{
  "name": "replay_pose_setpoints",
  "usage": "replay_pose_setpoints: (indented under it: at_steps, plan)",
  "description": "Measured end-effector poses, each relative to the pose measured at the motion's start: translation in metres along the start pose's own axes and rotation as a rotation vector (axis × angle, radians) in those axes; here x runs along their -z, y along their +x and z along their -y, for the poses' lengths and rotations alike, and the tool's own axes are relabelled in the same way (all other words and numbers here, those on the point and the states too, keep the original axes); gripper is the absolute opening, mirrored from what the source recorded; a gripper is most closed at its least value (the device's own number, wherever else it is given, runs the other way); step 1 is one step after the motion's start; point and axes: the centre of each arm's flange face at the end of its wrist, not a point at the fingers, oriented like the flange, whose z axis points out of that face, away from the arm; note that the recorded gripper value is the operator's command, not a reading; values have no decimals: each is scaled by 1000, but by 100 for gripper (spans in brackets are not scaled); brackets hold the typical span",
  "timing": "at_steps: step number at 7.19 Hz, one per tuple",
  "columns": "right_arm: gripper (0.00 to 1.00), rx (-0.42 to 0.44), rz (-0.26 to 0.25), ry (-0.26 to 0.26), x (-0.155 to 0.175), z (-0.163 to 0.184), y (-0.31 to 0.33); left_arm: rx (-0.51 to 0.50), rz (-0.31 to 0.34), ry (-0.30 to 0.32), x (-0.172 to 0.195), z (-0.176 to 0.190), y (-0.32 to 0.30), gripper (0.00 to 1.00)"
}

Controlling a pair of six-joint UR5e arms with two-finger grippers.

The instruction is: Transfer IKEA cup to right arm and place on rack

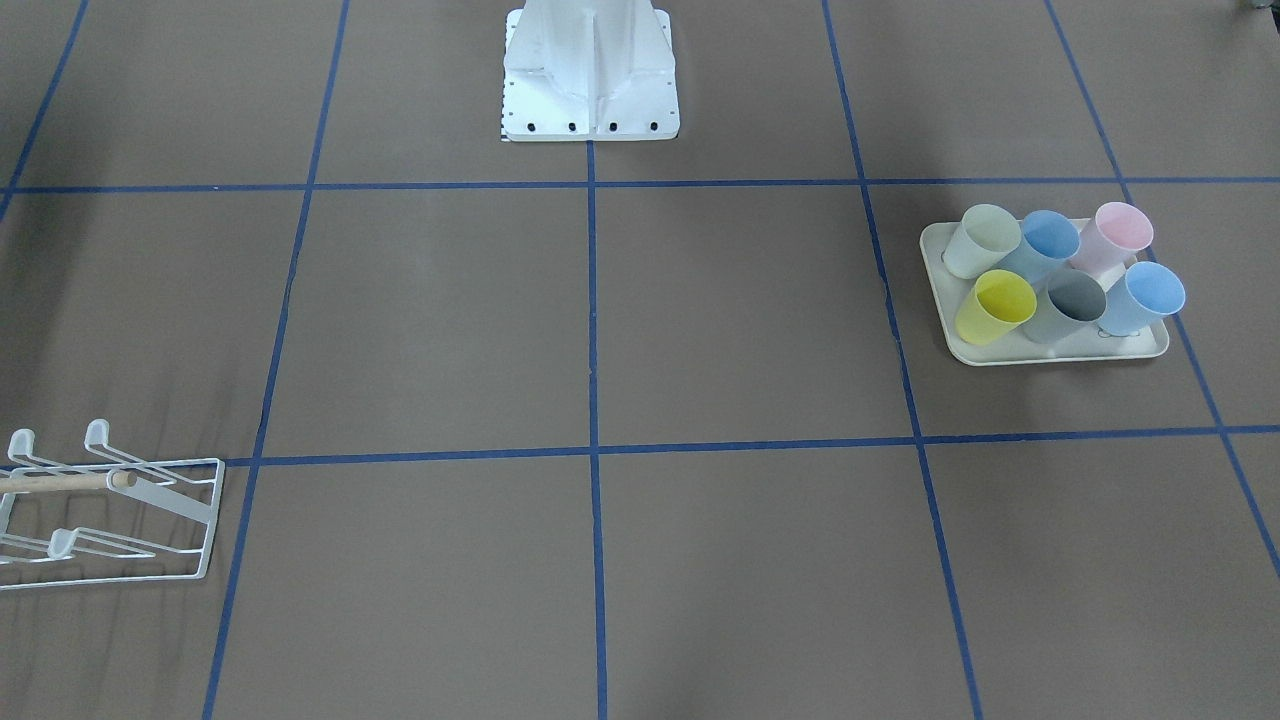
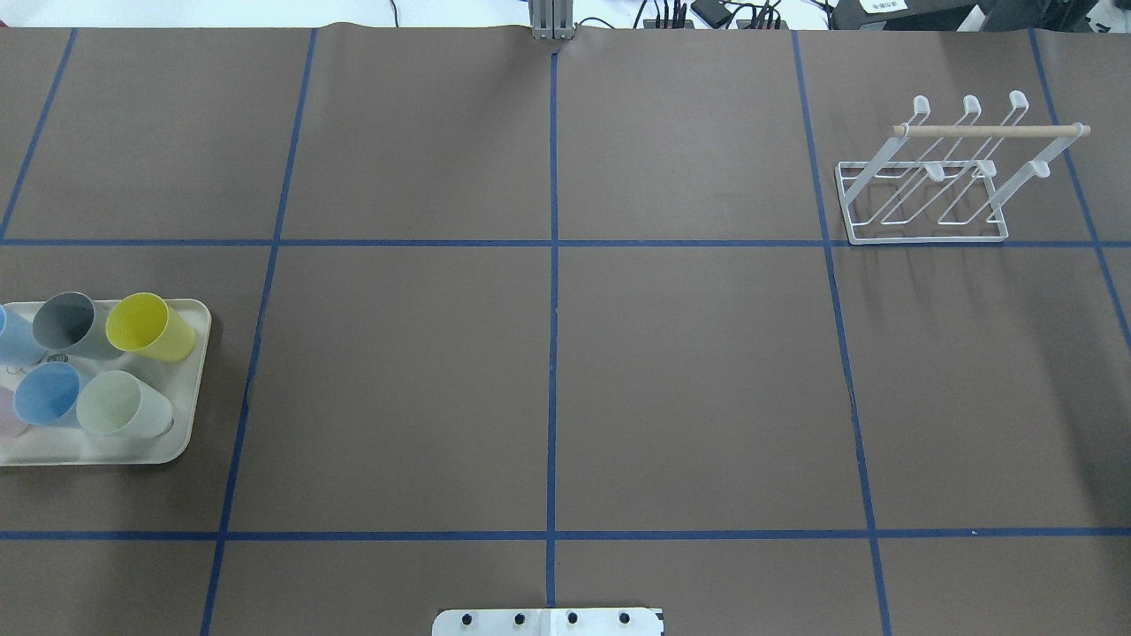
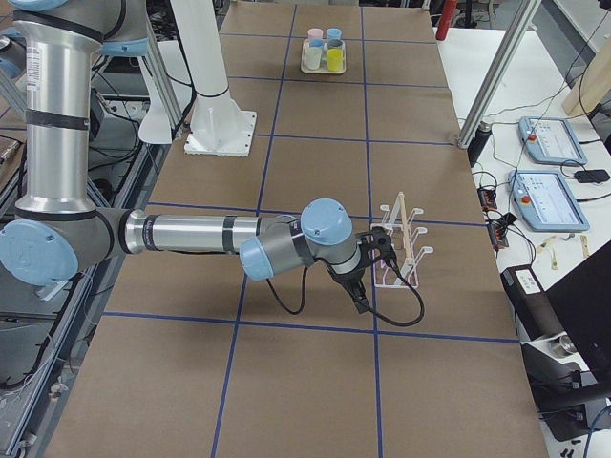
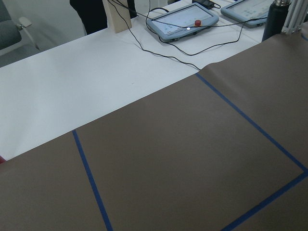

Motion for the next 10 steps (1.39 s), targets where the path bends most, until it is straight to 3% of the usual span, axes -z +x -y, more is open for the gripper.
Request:
replay_pose_setpoints:
  at_steps: [3, 5, 8, 10]
  plan:
    - [100, -64, 120, 38, -40, -1, -65, 120, -6, -95, -17, -57, 17, 100]
    - [100, -95, 124, 27, -64, 5, -110, 159, 31, -169, -36, -98, 35, 100]
    - [100, -93, 146, 28, -79, 15, -178, 137, 36, -257, -64, -138, 56, 99]
    - [100, -83, 157, 29, -79, 16, -188, 117, 35, -293, -80, -153, 63, 82]
